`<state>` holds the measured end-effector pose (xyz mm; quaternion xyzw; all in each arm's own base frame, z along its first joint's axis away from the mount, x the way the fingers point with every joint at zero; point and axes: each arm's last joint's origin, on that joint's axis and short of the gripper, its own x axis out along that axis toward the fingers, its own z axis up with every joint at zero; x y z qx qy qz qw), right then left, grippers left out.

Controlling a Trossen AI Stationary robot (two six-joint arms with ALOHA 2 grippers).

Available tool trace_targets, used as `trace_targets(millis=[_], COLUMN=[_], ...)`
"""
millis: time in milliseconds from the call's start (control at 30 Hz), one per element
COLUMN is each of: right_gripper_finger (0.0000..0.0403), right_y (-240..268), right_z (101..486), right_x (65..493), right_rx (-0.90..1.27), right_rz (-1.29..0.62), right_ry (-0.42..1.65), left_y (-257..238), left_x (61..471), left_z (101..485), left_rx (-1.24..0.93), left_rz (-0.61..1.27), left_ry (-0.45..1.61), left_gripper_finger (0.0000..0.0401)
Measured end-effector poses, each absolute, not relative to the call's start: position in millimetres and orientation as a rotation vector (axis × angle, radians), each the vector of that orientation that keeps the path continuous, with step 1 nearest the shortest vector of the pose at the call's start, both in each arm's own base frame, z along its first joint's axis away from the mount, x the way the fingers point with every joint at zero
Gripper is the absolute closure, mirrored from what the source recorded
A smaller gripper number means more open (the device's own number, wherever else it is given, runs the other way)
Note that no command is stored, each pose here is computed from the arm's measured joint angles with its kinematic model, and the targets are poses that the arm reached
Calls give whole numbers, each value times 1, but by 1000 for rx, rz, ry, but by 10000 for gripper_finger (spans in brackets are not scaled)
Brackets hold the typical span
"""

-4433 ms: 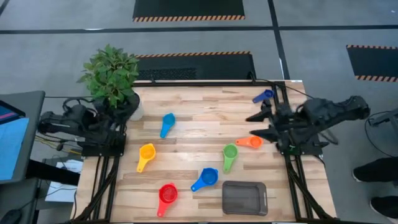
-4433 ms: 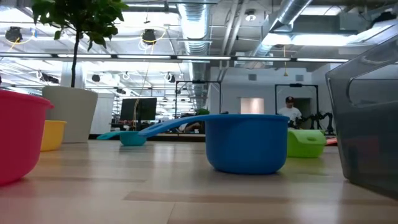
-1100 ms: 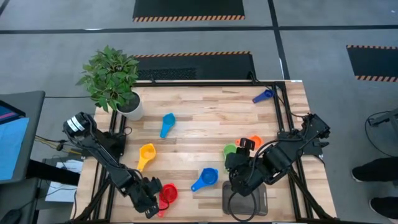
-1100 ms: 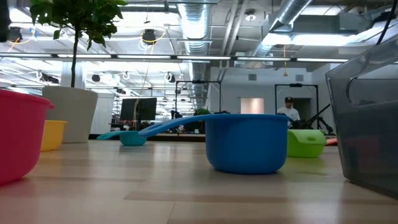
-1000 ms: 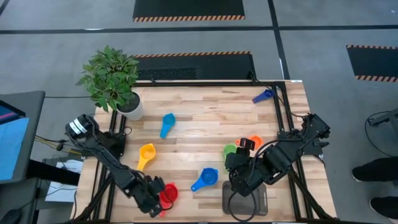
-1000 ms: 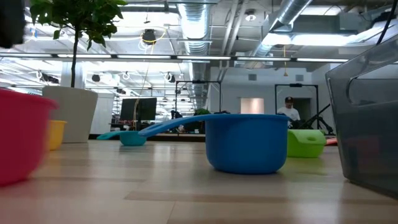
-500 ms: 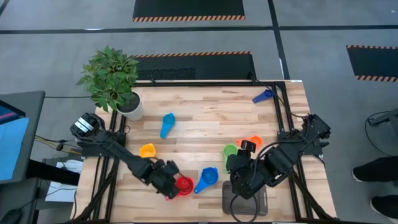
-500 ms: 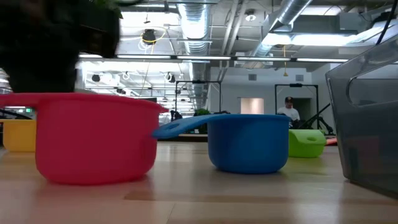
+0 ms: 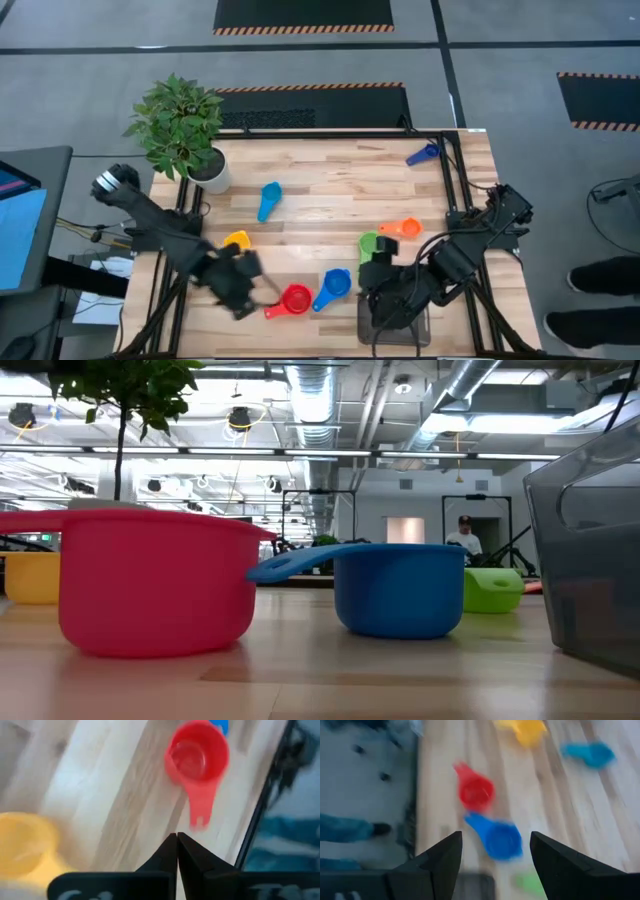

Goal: Nest measuring cups in basket
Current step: Put the red measuring cup into the transparent black bin

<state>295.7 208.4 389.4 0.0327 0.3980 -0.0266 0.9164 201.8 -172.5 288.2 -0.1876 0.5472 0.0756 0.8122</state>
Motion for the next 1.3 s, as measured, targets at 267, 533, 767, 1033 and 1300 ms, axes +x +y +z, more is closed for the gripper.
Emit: trace_targets(millis=[267, 533, 767, 1033, 1300], right_gripper_finger=[165, 199, 213, 209, 206], right_y=[202, 178, 162, 166, 171], right_z=[358, 307, 269, 227, 206], right_x=[356, 419, 447, 460, 464], right_rx=[-144, -18, 29, 69, 74], right_rz=[10, 64, 39, 43, 36], right_ry=[729, 792, 880, 983, 1011], left_y=[-185, -191, -189, -189, -189], left_x=[133, 120, 119, 120, 120], left_z=[302, 299, 299, 300, 300], left_rx=[-258, -177, -151, -138, -145], left_rz=[149, 168, 176, 192, 197], left_ry=[1045, 953, 956, 917, 908], left_gripper_finger=[401, 401, 401, 401, 401])
